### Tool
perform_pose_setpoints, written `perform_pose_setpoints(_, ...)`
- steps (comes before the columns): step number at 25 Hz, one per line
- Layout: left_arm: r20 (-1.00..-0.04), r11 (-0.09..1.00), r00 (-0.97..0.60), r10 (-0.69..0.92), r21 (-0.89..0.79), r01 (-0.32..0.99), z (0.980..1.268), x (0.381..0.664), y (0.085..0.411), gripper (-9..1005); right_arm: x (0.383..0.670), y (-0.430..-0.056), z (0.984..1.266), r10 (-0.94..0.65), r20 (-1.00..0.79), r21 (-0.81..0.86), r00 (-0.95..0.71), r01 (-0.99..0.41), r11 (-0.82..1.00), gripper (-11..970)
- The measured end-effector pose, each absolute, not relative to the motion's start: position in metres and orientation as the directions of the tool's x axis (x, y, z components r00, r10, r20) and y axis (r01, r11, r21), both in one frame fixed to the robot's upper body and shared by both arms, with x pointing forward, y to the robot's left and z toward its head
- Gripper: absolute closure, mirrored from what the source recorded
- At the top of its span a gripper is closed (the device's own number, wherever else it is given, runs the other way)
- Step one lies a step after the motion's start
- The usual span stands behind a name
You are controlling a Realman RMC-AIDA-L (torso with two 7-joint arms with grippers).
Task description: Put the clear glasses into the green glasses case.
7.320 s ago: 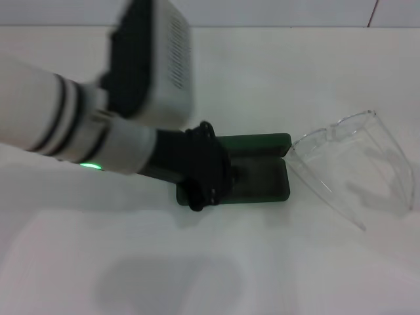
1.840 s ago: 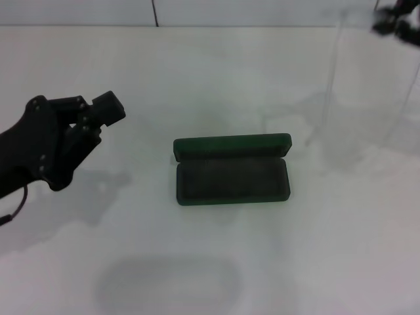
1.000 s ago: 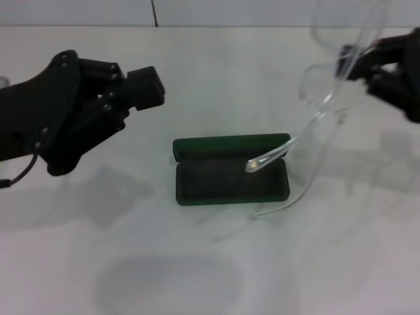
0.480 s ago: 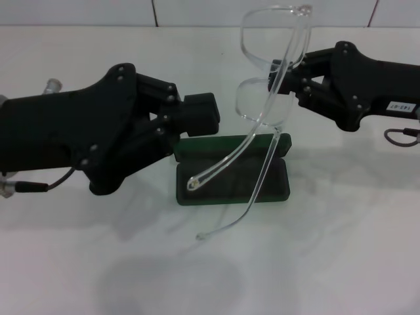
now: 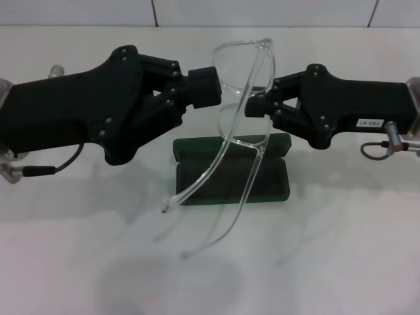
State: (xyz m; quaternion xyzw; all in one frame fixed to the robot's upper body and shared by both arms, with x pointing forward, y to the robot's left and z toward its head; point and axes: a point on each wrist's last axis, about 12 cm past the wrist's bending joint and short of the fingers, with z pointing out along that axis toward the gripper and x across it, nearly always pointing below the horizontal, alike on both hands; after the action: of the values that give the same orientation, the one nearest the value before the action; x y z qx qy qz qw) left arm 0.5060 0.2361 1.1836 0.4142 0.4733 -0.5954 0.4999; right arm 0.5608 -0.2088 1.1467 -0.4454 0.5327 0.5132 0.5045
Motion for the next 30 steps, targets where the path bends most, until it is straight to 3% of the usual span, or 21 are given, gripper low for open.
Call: perform_pose_setpoints(30,-0.976,0.043,-0.150,-0.158,-0.159,0.986,1.170,0.513,0.236,972,0.563,-0.192,1.144,0.013,-0.995,0.103,-0.102,-0.994,0.040,873)
